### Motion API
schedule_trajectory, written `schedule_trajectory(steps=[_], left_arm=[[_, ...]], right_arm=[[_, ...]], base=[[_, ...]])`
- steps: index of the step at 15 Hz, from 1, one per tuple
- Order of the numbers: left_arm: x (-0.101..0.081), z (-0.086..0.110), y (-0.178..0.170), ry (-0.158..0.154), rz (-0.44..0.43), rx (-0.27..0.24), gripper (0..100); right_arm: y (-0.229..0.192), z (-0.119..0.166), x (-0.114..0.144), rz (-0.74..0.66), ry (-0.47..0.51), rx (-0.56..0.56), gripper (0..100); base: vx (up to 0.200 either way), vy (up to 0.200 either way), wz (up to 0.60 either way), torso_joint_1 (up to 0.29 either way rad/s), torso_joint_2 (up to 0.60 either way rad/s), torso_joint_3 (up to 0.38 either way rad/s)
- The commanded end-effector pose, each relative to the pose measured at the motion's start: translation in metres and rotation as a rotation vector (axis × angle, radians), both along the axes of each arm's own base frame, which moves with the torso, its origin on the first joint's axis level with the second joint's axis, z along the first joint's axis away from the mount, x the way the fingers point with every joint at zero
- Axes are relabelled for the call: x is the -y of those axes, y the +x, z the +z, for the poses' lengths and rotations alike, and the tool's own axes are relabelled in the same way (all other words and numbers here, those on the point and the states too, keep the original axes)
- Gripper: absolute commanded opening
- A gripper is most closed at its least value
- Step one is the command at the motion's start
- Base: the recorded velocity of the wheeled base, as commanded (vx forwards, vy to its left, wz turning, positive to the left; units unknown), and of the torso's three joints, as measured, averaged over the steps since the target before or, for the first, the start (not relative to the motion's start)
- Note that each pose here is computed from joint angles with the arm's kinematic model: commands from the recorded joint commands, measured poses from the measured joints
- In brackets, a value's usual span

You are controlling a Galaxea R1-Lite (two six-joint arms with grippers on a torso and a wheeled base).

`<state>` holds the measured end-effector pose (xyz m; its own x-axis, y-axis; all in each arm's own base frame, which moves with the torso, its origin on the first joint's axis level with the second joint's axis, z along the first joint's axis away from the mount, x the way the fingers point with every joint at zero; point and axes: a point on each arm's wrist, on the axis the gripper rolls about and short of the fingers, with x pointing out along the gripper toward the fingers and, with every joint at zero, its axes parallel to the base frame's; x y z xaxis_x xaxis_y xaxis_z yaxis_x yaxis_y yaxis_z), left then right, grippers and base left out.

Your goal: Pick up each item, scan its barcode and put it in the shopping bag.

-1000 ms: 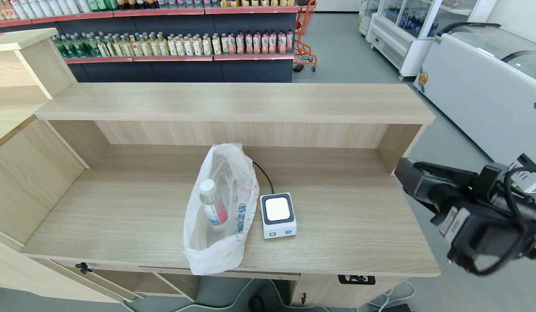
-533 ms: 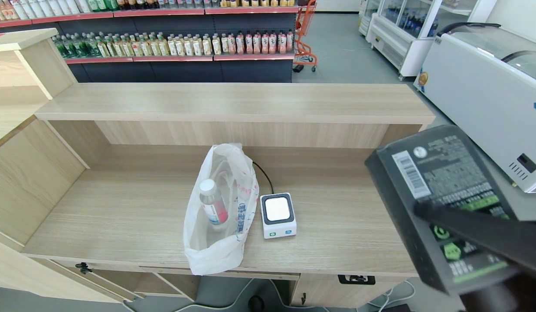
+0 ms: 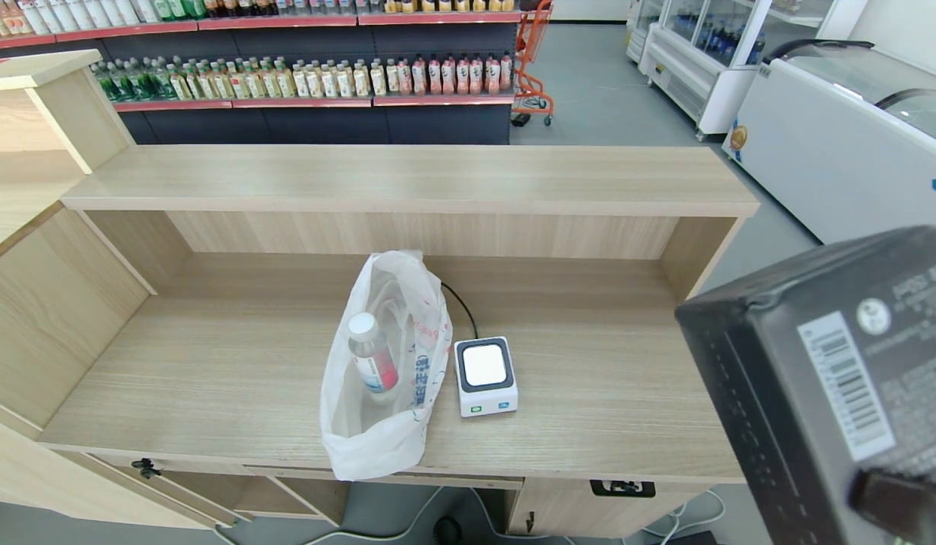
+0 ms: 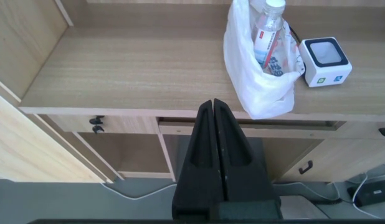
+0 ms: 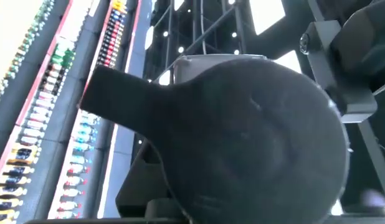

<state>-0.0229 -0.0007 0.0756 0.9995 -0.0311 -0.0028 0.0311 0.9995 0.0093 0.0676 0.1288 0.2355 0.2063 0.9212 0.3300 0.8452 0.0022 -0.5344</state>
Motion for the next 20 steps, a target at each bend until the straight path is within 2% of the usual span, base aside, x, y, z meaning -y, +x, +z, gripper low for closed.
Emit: schedule_trajectory(steps=[1,6,11,20], left_arm=[[0.0,0.0,0.0,0.0,0.0,0.001,0],[0.0,0.0,0.0,0.0,0.0,-0.002,0],[0.0,0.0,0.0,0.0,0.0,-0.002,0],[0.0,0.0,0.0,0.0,0.0,-0.002,0]], right_arm=[[-0.001,0.002,0.001,0.003,0.01,0.003,0],[-0.007,0.004,0.011,0.01,0.028,0.017,0],[-0.011,0.0,0.016,0.04,-0.014,0.004,0],[-0.013,0.0,0.019,0.048,-0.017,-0.002,0]], base=[[0.0,0.0,0.0,0.0,0.0,0.0],[0.0,0.0,0.0,0.0,0.0,0.0],[0.0,0.0,0.0,0.0,0.0,0.0],[0.0,0.0,0.0,0.0,0.0,0.0]])
